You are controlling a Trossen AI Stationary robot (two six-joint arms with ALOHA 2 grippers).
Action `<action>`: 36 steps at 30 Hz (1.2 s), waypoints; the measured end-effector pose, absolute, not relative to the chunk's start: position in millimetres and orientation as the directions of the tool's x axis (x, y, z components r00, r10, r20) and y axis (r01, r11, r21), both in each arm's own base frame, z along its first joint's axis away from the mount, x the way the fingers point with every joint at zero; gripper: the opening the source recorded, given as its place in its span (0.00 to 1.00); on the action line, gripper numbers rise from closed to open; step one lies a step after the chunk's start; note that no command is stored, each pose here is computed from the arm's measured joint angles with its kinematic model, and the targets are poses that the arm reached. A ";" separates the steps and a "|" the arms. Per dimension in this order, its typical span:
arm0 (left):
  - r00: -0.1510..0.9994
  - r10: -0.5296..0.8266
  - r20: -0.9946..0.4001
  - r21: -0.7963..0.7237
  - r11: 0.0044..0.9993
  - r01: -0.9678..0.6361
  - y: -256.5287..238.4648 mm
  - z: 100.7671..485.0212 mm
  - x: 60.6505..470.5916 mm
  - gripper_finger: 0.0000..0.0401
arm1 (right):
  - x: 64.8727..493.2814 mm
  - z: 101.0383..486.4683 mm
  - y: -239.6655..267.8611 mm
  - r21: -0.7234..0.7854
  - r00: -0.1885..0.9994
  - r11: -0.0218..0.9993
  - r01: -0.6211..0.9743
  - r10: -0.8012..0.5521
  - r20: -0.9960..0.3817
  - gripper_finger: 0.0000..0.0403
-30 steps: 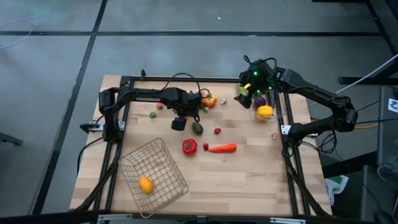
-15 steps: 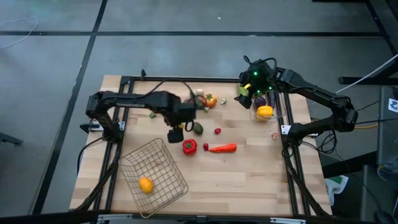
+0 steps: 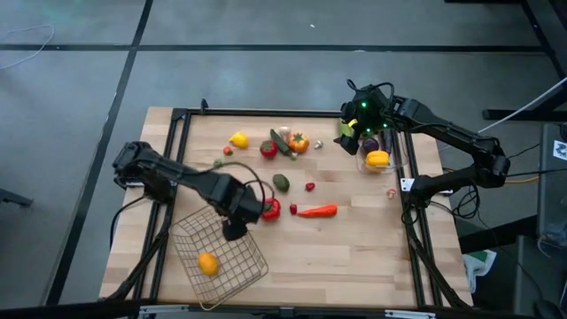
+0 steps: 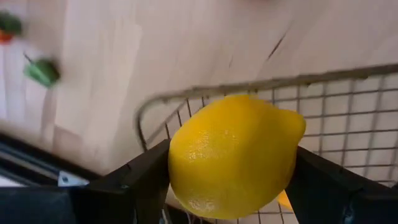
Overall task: Sort produce into baskets
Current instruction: Put the bottom yellow lemon into the wire basket
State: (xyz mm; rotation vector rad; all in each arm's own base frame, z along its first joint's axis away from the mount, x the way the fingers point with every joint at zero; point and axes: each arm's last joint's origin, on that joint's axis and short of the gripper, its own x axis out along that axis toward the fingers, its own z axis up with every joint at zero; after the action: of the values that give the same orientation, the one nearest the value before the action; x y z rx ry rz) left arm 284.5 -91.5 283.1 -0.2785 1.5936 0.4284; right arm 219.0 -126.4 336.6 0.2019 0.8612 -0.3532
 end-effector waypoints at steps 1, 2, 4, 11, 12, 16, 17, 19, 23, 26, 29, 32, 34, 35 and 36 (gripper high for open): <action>-0.084 0.085 -0.993 0.113 0.893 -0.435 -94.7 278.6 282.4 0.66 | 218.9 336.5 -126.4 0.032 0.598 0.923 0.383 -0.222 -0.770 0.92; -0.098 0.091 -0.991 0.125 0.888 -0.443 -97.1 274.4 280.1 0.66 | 219.0 336.6 -126.4 0.032 0.598 0.923 0.383 -0.222 -0.770 0.92; -0.128 0.105 -0.986 0.152 0.879 -0.453 -101.2 266.7 275.1 0.66 | 218.9 336.5 -126.4 0.032 0.598 0.923 0.383 -0.222 -0.770 0.92; -0.251 0.092 -0.964 0.202 0.864 -0.461 -114.3 240.0 256.3 0.66 | 218.9 336.5 -126.4 0.032 0.598 0.923 0.383 -0.221 -0.770 0.92; -0.266 0.098 -0.959 0.214 0.865 -0.454 -115.5 236.4 253.3 0.66 | 218.9 336.5 -126.4 0.032 0.598 0.923 0.383 -0.221 -0.770 0.92; -0.315 0.127 -0.941 0.260 0.865 -0.429 -115.6 224.0 244.7 0.66 | 218.9 336.5 -126.4 0.032 0.598 0.923 0.383 -0.222 -0.770 0.92; -0.329 0.134 -0.935 0.272 0.866 -0.420 -114.4 220.7 242.5 0.66 | 218.9 336.5 -126.4 0.032 0.598 0.923 0.383 -0.221 -0.770 0.92; -0.352 0.156 -0.923 0.299 0.867 -0.399 -112.2 215.5 238.8 0.66 | 218.9 336.5 -126.4 0.032 0.598 0.923 0.383 -0.222 -0.770 0.92; -0.368 0.220 -0.903 0.362 0.852 -0.379 -105.0 206.5 234.5 0.66 | 218.9 336.5 -126.4 0.032 0.598 0.923 0.383 -0.221 -0.770 0.92; -0.382 0.272 -0.883 0.405 0.854 -0.328 -99.4 203.0 231.6 0.66 | 218.9 336.5 -126.4 0.032 0.598 0.923 0.383 -0.222 -0.770 0.92; -0.414 0.348 -0.841 0.472 0.845 -0.249 -94.0 203.4 226.2 0.66 | 218.9 336.5 -126.4 0.032 0.598 0.923 0.383 -0.222 -0.770 0.92; -0.413 0.392 -0.822 0.493 0.853 -0.172 -91.3 201.3 224.0 0.66 | 219.0 336.6 -126.4 0.032 0.598 0.923 0.383 -0.222 -0.770 0.92; -0.414 0.402 -0.816 0.483 0.869 -0.108 -90.4 199.1 222.7 0.66 | 219.0 336.6 -126.4 0.031 0.598 0.923 0.383 -0.222 -0.770 0.92; -0.413 0.403 -0.816 0.474 0.877 -0.080 -90.3 197.6 222.2 0.66 | 219.0 336.6 -126.4 0.032 0.599 0.923 0.383 -0.222 -0.770 0.92; -0.411 0.402 -0.818 0.465 0.883 -0.062 -90.2 195.9 221.9 0.66 | 219.0 336.6 -126.4 0.032 0.598 0.923 0.383 -0.222 -0.770 0.92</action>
State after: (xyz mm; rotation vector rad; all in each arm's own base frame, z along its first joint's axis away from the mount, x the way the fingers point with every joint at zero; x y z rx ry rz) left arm 221.9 -90.2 195.9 0.2504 1.9346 0.5194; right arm 219.0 -126.4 336.6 0.2020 0.8612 -0.3535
